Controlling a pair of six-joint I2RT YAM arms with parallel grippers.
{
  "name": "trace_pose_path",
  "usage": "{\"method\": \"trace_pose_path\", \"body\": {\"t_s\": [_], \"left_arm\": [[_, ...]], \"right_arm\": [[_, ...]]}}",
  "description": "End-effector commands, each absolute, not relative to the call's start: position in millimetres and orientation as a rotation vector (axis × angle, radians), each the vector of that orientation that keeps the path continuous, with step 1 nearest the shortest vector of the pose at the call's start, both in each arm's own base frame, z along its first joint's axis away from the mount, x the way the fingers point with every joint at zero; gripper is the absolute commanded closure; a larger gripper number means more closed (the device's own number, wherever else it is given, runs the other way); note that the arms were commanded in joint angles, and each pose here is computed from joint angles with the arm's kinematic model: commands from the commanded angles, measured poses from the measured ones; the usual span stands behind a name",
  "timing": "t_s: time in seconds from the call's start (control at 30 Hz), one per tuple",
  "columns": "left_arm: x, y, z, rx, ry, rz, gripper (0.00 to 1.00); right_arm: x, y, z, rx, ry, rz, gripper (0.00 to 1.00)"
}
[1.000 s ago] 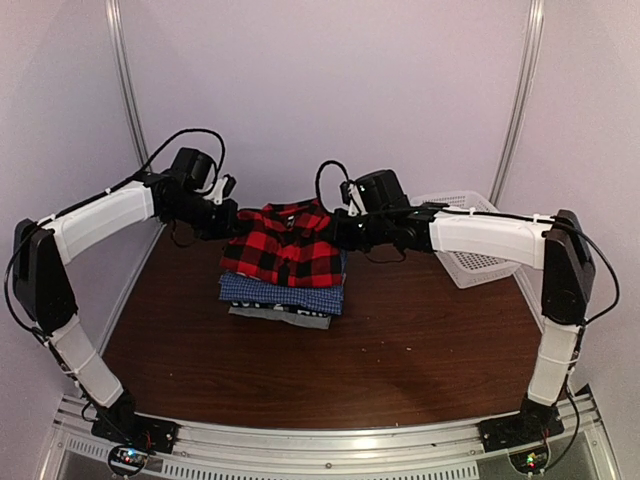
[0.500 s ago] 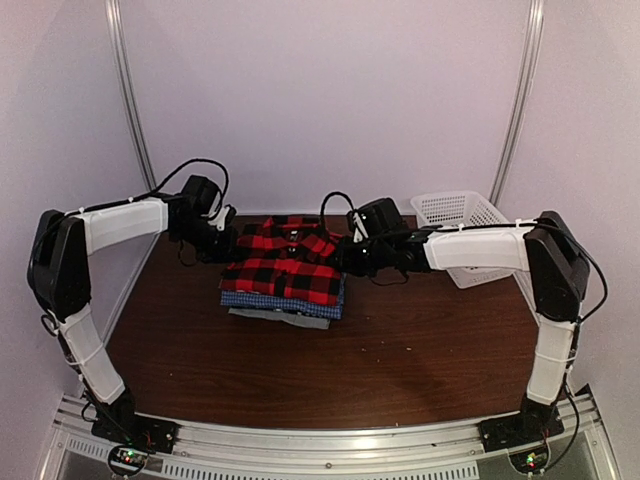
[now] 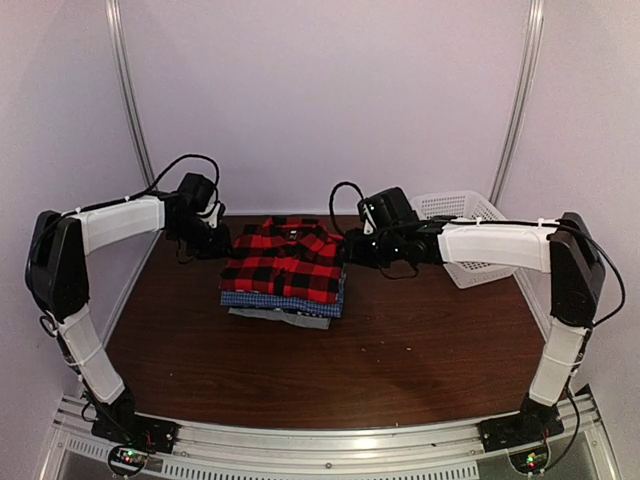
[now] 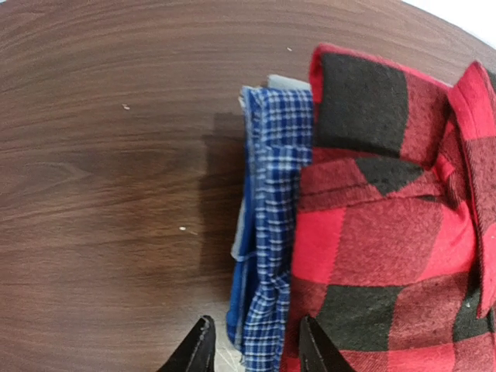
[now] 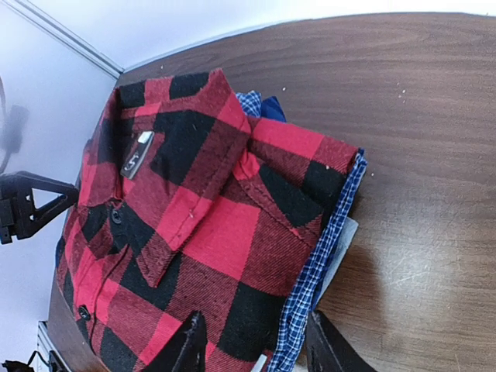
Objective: Fold and stack the long sleeve shirts
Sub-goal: Place the square-folded shirt on the square-folded shirt, then move the square-folded shirt to the corner of the board.
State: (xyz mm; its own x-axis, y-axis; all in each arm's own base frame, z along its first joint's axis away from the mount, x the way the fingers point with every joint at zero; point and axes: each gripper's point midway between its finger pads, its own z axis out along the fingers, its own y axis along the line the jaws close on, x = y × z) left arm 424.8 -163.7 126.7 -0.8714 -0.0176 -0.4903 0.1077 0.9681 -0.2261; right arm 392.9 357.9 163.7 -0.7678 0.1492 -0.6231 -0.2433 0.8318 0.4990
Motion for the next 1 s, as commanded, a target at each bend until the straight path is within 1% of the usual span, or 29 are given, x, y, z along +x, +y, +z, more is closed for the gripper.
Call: {"method": "trace_pose_path", "body": {"t_s": [0.0,0.13,0.27,0.47,0.67,0.8,0.87,0.97], "left_arm": [[434.7,-145.1,177.4,0.039,2.489,-0.236,0.61],[428.9,-146.1,198.5,0.049,2.444,-0.265,0.6],[416.7,-151.1,207.6,0.064,2.43,-0.31,0.6],[371.8,-173.1,207.2,0.111,2.434,-0.411,0.6],[310.7,-197.4,184.6,0.142,2.469,-0.527,0.6],[272.5,-214.5,163.2,0.126,2.491,-0.639,0.6],[251.2,-221.8,139.4,0.099,2.529,-0.677,0.6],[233.2,-233.8,119.3,0.054,2.53,-0.757,0.6]], "right_arm": [[386.6,358.8,209.4,-0.108,2.243,0.689,0.55],[366.3,381.9,214.7,-0.179,2.233,0.732,0.55],[345.7,407.0,199.2,-0.246,2.261,0.767,0.6],[318.8,420.8,165.1,-0.292,2.322,0.798,0.61],[305.6,417.1,142.5,-0.311,2.369,0.802,0.61],[301.2,414.3,148.5,-0.32,2.357,0.817,0.61],[299.1,411.8,156.3,-0.324,2.344,0.822,0.6],[296.0,405.6,170.0,-0.318,2.318,0.832,0.59]]}}
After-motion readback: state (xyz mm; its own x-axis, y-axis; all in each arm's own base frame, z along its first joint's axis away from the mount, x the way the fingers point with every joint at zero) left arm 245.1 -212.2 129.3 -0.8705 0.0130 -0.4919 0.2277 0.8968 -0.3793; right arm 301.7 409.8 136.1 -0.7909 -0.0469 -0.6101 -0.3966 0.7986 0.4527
